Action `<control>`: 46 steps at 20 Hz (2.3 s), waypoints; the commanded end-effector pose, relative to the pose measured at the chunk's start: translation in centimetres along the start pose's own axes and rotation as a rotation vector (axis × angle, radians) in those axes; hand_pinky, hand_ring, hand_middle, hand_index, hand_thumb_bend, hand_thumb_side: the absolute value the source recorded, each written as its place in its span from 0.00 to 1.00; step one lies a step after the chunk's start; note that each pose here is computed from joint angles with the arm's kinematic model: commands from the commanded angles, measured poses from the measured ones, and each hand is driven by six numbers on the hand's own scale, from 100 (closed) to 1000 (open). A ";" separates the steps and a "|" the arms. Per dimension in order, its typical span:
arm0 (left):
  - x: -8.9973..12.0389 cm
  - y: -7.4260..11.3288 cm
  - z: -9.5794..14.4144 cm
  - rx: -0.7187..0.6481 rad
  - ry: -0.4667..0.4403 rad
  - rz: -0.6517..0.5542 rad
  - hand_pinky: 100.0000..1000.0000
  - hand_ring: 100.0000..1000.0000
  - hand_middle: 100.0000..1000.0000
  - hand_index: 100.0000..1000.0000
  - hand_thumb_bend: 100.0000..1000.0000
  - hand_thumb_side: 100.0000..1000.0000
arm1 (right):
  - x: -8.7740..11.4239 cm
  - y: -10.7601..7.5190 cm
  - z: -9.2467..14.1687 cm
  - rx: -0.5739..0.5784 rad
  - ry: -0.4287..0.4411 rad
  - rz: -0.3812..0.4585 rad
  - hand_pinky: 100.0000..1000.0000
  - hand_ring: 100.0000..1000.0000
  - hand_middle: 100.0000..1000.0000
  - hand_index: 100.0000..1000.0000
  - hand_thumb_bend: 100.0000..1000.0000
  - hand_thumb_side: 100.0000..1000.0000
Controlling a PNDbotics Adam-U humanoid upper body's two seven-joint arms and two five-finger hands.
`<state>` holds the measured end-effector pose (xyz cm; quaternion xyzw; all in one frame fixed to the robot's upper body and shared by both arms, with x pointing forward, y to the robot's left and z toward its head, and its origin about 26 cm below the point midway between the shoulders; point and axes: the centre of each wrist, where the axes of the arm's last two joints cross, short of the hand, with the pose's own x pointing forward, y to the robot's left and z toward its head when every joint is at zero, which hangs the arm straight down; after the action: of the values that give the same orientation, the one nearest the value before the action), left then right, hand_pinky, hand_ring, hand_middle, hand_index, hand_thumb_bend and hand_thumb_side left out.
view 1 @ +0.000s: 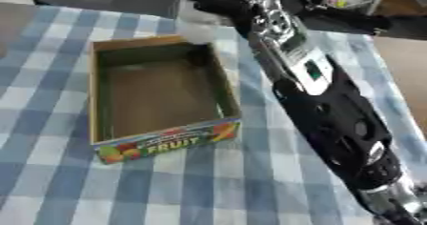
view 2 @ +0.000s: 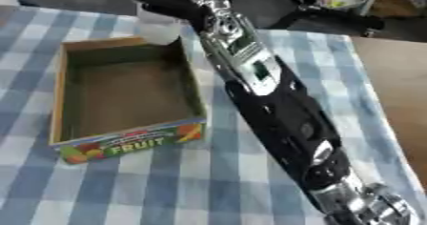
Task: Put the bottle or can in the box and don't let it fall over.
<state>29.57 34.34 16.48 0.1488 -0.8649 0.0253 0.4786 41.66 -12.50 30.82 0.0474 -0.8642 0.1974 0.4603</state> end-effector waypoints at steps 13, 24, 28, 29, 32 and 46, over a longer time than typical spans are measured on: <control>1.0 0.3 -0.5 -0.009 -0.040 -0.013 1.00 0.44 0.54 0.74 0.65 0.36 | -4.0 0.3 -0.3 0.070 -0.010 0.162 0.85 1.00 1.00 0.93 0.00 0.57; 0.7 0.6 -0.2 -0.001 -0.025 -0.021 1.00 0.44 0.54 0.74 0.65 0.36 | -4.8 -0.1 0.5 0.155 0.033 0.241 0.86 1.00 1.00 0.94 0.00 0.52; 0.6 0.8 0.0 0.003 -0.018 -0.026 1.00 0.44 0.54 0.74 0.65 0.36 | -5.3 -0.5 1.0 0.205 0.053 0.273 0.87 1.00 1.00 0.94 0.00 0.50; 0.5 0.8 0.1 0.005 -0.016 -0.028 1.00 0.44 0.54 0.74 0.65 0.36 | -5.3 -0.7 1.1 0.210 0.054 0.276 0.87 1.00 1.00 0.94 0.00 0.50; 0.4 0.9 0.2 0.006 -0.010 -0.032 1.00 0.44 0.54 0.74 0.65 0.36 | -5.4 -1.3 1.5 0.211 0.056 0.279 0.86 1.00 1.00 0.94 0.00 0.50; -0.2 1.5 0.8 0.020 0.017 -0.052 1.00 0.44 0.54 0.75 0.65 0.36 | -5.4 -4.8 4.8 0.126 0.083 0.252 0.81 0.96 1.00 0.93 0.00 0.43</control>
<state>28.74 35.17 15.26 0.1630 -0.8528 0.0297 0.4952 42.67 -18.47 23.62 -0.0311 -0.8172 0.3159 0.4810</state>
